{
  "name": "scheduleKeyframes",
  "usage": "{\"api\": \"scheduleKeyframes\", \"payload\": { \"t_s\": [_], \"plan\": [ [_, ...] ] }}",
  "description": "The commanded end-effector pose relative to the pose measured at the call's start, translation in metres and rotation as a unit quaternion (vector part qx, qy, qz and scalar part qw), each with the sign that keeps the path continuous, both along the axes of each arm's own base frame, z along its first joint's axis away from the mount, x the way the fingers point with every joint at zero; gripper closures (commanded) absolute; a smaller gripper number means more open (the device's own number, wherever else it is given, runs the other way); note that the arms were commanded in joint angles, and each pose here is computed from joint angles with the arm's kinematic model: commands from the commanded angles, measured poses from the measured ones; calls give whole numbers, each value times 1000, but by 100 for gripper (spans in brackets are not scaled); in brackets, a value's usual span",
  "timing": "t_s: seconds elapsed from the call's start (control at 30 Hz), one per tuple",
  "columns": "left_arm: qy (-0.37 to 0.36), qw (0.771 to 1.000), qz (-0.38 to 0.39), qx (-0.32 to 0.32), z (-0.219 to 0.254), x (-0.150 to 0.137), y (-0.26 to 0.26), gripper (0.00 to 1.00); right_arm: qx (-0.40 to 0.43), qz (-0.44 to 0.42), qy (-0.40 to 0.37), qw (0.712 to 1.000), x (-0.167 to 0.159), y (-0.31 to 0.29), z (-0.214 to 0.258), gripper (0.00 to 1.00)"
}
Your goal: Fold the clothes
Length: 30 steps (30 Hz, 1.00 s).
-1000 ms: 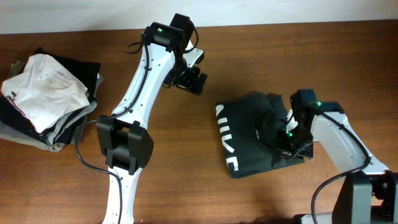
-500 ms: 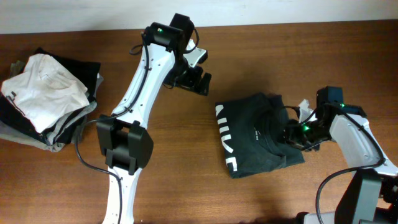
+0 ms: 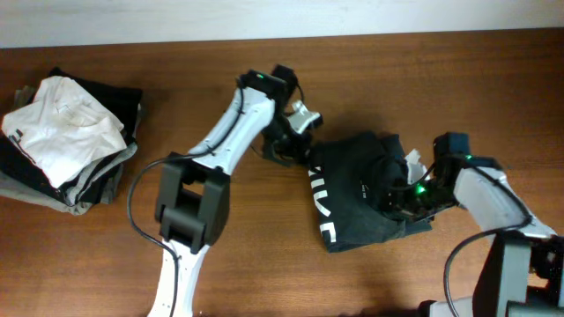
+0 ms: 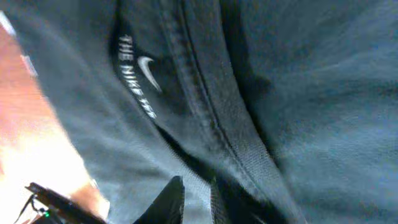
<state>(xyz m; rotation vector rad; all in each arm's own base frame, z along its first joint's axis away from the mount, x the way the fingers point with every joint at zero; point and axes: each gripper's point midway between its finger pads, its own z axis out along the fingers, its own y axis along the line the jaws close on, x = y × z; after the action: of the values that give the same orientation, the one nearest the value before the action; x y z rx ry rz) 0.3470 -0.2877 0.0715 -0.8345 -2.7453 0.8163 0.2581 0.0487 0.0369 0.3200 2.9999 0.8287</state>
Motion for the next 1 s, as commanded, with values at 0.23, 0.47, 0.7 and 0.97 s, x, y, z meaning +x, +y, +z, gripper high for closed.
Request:
{"api": "scheduleKeyframes", "payload": {
  "t_s": [0.23,0.47,0.7,0.97],
  "plan": [
    [38,999,-9,6,-15,-34,-15,1,-19,-51,43,998,-13,0,-32,81],
    [111,990,53,-73,-37,-48,-42,1,-19,-51,43,998,-13,1,-32,81],
    [152,976,93,-127,-42,-54,-84,2,-18,-51,43,998,-13,1,-32,81],
    [139,977,97,-127,-47,-43,-77,95,-12,-51,40,998,-12,2,-29,81]
  ]
}}
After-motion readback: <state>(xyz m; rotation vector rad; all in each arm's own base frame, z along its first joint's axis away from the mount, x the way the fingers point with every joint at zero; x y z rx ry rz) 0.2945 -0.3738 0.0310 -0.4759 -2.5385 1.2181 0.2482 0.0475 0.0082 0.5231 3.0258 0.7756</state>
